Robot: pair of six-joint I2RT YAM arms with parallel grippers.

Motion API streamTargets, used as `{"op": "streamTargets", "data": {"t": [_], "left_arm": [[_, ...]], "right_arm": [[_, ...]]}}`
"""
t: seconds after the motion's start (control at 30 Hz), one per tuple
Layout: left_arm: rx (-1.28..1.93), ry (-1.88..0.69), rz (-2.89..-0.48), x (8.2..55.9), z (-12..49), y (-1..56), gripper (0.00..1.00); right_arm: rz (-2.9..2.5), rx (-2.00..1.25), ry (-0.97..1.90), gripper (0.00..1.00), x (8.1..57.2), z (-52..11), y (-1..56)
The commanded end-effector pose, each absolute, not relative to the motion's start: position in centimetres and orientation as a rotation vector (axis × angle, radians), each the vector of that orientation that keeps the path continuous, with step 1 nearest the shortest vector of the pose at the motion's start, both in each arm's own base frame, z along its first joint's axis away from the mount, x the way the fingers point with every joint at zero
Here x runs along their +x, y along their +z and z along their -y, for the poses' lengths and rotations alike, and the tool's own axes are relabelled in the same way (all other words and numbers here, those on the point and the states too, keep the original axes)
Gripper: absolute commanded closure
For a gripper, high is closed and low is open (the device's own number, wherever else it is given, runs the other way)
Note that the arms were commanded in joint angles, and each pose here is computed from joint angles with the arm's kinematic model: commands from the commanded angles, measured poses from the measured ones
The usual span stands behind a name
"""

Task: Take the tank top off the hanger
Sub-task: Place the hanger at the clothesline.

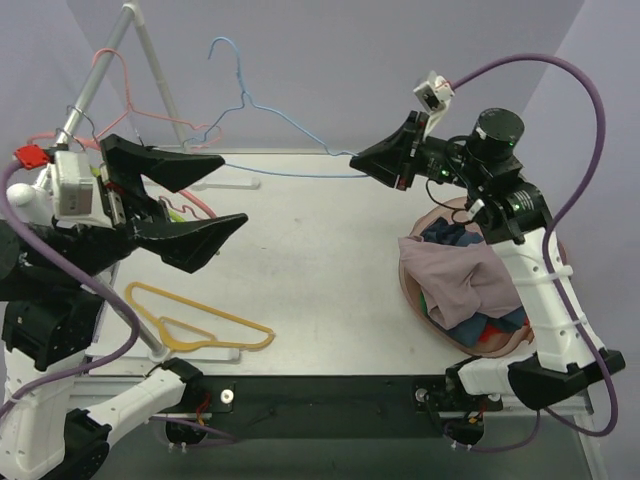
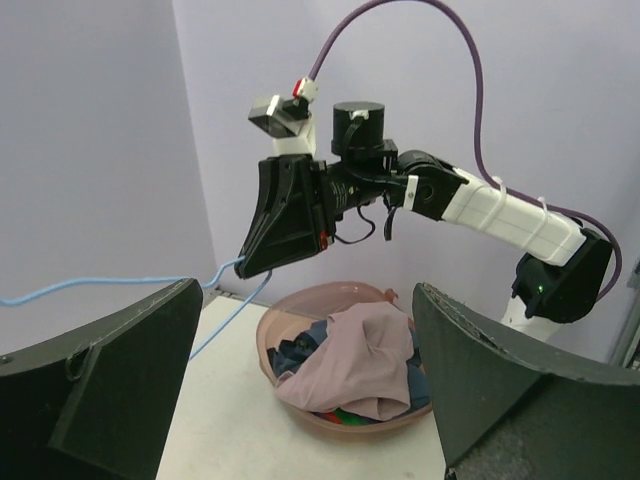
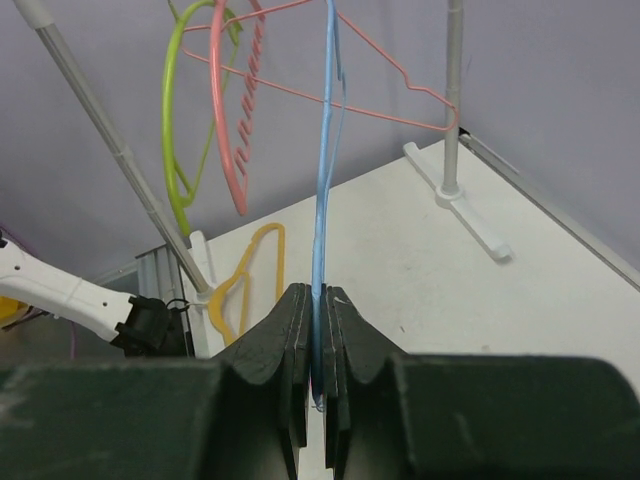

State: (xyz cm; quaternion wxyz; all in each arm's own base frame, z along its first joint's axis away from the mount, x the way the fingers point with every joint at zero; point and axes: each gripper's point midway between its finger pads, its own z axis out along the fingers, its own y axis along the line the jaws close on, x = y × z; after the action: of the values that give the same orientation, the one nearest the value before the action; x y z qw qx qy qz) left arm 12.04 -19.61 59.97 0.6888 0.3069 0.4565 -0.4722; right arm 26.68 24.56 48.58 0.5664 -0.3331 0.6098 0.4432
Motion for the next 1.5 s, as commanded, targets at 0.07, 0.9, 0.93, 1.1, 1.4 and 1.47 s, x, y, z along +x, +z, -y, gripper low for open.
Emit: {"op": "streamTargets", "data": {"t": [0.07,0.9,0.93,1.1,1.4,1.47], "left_arm": [[0.571,-0.952,-1.008,11.6,16.9,62.4,0.03],[0.652,-1.032,-1.128,15.1,20.5,57.5,0.03],[0.655,-1.038,-1.135,15.3,20.7,57.3,0.03],[0.691,-1.09,-1.153,15.8,21.9,55.9,0.03],[0.73,-1.111,-1.156,16.0,22.7,54.9,0.03],[0.727,-1.119,-1.164,16.2,22.9,54.7,0.03]], "right_arm": [[-1.295,-0.94,1.061,1.0,26.3,-28.9,50.4],[-1.077,-1.006,1.084,1.0,31.2,-42.0,51.8],[-1.077,-1.007,1.086,1.0,31.3,-42.2,51.6],[-1.058,-0.971,1.083,1.0,31.5,-42.4,51.5],[-1.001,-0.94,1.058,1.0,31.2,-41.8,52.5],[-1.009,-0.956,1.075,1.0,31.1,-41.9,52.2]]}}
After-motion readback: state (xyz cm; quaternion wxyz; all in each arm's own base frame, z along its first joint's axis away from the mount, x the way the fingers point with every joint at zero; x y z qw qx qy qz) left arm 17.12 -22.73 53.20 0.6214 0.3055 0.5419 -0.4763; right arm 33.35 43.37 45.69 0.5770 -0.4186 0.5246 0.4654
